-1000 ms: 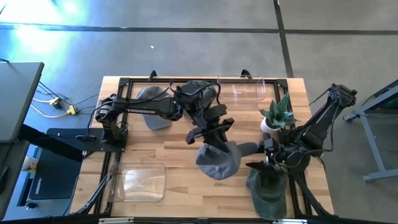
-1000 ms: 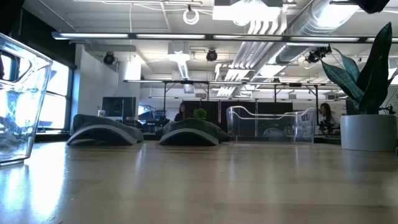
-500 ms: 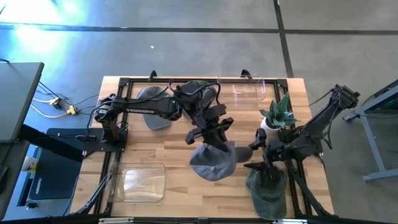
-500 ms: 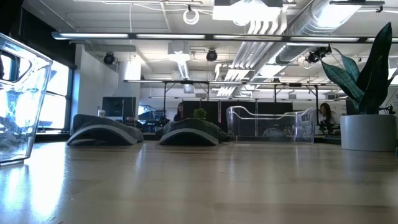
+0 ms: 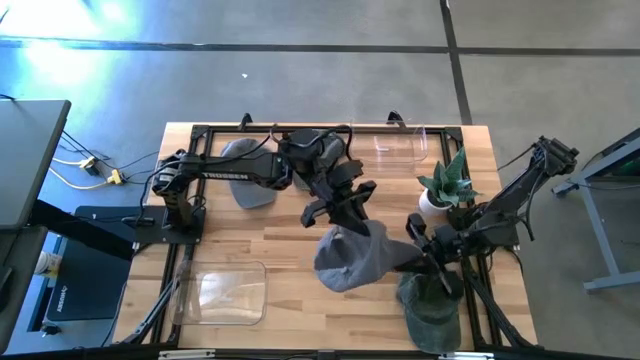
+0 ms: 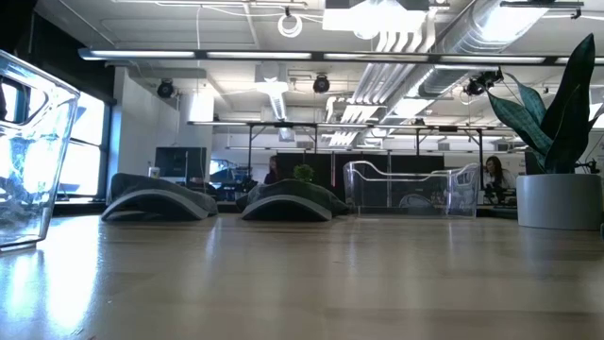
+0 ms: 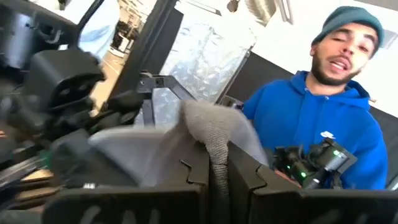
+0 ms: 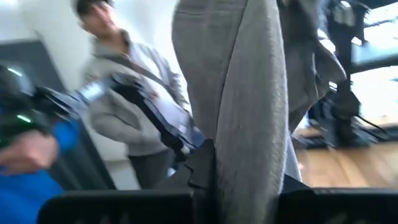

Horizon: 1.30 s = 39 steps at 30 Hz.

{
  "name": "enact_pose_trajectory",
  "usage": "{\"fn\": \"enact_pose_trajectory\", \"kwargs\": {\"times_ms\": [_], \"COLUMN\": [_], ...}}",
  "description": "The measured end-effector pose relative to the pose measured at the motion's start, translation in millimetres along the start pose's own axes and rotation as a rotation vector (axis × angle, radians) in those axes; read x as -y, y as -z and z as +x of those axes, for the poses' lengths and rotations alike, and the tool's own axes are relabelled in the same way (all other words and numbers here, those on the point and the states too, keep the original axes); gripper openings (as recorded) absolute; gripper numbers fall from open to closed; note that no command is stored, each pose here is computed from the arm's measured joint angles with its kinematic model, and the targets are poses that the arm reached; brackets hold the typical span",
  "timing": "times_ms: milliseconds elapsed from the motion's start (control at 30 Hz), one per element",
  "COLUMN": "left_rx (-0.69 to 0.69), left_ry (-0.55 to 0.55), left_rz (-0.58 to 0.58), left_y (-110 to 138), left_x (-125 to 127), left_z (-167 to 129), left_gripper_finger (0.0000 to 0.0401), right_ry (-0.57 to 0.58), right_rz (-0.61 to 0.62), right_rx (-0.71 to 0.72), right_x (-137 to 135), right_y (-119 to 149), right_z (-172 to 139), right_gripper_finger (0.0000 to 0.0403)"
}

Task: Pick & Place hat
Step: Put the bottom gray cap into the top transparent bin

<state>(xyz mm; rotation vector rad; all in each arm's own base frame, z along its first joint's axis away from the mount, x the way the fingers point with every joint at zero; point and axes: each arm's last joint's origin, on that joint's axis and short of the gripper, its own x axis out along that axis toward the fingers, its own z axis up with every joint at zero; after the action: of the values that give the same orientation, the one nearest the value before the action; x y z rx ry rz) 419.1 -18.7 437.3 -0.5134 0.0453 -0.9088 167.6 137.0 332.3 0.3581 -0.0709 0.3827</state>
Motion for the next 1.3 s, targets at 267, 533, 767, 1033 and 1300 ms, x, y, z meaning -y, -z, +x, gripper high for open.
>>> {"fn": "enact_pose_trajectory", "kwargs": {"times_ms": [267,533,767,1033,1300], "left_rx": [-0.045,-0.144,-0.018,0.22,0.361], "left_ry": [0.047,-0.025,-0.065,-0.037,0.284], "left_rz": [0.027,-0.023,0.171,0.372,0.529], "left_y": [-2.8,2.2,5.9,10.1,-24.2], "left_x": [-3.8,-24.5,-3.6,41.3,102.3], "left_z": [-8.2,-28.4,2.3,41.8,36.4], "left_gripper_finger": [0.0117,0.0121,0.0053,0.0009,0.0001], "right_ry": [-0.211,-0.294,-0.333,-0.277,-0.267], "right_rz": [-0.036,-0.154,-0.2,-0.129,-0.106], "right_rx": [0.095,0.132,0.161,0.066,0.035], "right_x": [-18.8,-35.0,-35.9,-26.7,-21.0], "right_y": [-41.9,-94.0,-111.3,-100.5,-98.2], "right_z": [1.1,-3.4,-5.7,4.8,8.7], "right_gripper_finger": [0.0021,0.0013,0.0007,0.0018,0.001]}}
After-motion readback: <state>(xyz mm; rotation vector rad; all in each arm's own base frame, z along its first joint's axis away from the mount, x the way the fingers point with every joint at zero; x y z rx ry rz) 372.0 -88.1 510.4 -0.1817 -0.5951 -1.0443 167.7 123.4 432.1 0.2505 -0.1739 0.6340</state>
